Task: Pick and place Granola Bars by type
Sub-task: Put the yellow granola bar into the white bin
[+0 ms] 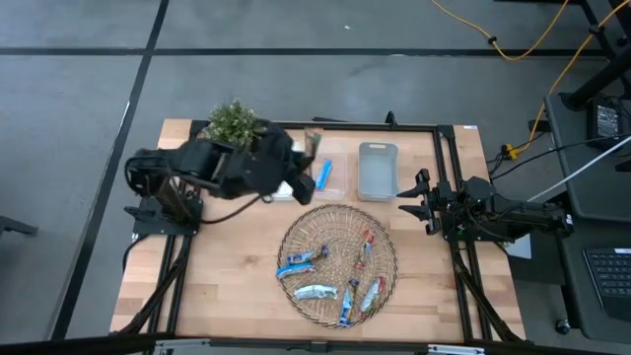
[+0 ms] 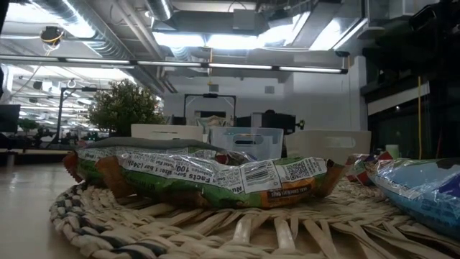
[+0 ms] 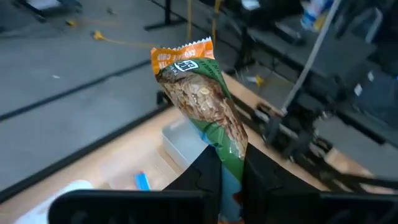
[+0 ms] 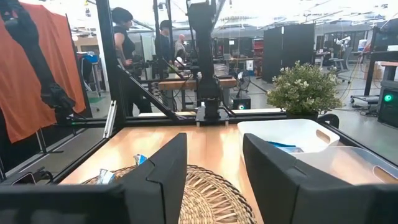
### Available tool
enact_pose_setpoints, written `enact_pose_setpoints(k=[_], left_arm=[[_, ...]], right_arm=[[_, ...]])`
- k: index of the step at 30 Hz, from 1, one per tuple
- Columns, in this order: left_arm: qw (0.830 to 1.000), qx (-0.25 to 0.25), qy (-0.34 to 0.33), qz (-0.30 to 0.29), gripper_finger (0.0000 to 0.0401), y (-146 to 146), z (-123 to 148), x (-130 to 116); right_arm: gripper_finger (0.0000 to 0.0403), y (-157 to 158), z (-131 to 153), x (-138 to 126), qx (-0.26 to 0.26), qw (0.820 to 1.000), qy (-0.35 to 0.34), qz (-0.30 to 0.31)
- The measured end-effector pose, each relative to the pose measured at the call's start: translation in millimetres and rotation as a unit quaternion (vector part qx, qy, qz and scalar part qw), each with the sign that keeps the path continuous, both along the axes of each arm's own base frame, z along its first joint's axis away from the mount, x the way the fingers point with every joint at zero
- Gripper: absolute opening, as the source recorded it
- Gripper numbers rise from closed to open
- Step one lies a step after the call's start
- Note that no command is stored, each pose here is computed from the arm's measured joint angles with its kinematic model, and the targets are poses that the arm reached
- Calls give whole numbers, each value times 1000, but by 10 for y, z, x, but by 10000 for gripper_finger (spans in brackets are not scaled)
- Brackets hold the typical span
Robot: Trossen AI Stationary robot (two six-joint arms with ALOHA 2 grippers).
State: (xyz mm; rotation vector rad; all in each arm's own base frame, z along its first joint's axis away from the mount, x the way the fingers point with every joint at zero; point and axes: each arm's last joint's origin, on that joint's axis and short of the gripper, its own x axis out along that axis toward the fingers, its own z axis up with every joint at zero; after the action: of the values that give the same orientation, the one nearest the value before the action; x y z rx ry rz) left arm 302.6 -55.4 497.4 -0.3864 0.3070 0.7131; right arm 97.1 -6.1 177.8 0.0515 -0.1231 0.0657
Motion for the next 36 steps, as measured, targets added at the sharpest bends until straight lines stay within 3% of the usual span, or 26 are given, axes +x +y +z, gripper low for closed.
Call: enact_pose_setpoints(k=[4,12,18,23,29,36], left_arm=[[999,13,4,35,21,229,45,-46],[997,-14,43,69,21,1021,67,-148],[984,-33,125,125,22,1328,-72,-289],[952,-65,235,186,22,1482,-477,-236],[927,-111,313,175,22,1607,-1204,7],[906,-190,345,156,22,1610,-2012,114]], right_arm=[[160,0,0,0,0,1000,0,0],[160,0,-3,0,0,1000,2,0],[160,0,-8,1,0,1000,4,0],[160,0,-13,2,1,1000,6,0],[160,0,-14,2,1,1000,7,0],[160,0,-37,4,2,1000,19,0]])
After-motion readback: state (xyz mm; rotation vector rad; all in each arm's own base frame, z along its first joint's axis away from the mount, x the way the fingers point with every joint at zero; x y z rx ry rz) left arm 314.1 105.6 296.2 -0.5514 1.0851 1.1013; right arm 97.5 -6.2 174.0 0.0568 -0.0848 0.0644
